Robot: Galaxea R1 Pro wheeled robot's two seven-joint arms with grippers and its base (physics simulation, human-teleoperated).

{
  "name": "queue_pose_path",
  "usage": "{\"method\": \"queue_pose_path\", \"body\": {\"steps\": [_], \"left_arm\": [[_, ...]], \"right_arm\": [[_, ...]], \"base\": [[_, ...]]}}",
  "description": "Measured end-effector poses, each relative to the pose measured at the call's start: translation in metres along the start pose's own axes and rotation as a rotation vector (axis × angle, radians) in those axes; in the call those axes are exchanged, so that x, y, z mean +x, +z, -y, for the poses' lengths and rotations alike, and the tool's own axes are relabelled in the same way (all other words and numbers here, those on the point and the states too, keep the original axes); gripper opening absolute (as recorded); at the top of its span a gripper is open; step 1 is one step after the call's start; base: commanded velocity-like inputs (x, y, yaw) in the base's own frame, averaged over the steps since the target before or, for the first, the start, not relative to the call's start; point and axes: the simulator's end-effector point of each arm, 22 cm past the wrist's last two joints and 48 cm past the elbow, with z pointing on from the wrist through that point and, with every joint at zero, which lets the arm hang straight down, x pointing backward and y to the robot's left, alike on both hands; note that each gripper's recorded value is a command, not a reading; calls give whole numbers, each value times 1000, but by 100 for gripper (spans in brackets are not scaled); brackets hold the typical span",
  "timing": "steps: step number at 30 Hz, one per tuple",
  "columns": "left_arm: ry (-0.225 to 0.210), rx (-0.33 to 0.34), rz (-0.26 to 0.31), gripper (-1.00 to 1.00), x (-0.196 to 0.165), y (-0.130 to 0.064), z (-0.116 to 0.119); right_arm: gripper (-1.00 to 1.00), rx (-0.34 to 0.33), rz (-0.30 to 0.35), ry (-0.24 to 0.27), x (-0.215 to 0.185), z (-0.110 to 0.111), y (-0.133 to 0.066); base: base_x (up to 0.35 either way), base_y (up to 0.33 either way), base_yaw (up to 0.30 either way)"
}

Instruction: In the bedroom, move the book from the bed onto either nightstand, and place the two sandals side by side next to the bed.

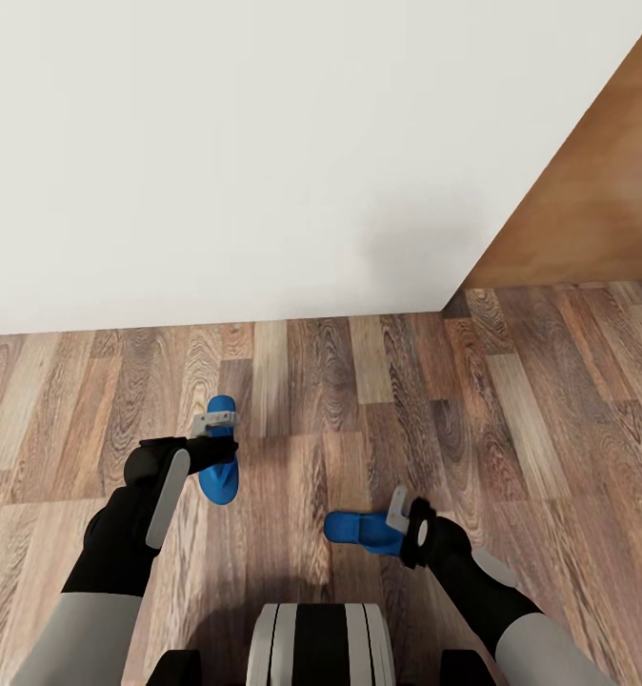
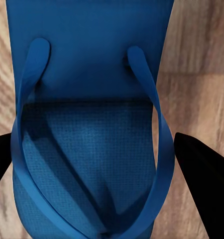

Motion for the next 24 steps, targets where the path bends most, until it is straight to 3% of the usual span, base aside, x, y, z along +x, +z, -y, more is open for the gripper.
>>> {"method": "queue_pose_path", "body": {"steps": [8, 17, 24], "left_arm": [[0, -1, 1, -100, 0, 0, 0], [1, -1, 0, -100, 0, 0, 0], [3, 0, 0, -100, 0, 0, 1]], "right_arm": [[100, 70, 3, -15, -2, 14, 0], [100, 68, 6, -30, -5, 11, 0], [100, 53, 15, -102, -15, -3, 0]], "base": [[0, 0, 0], [0, 0, 0], [0, 0, 0]]}}
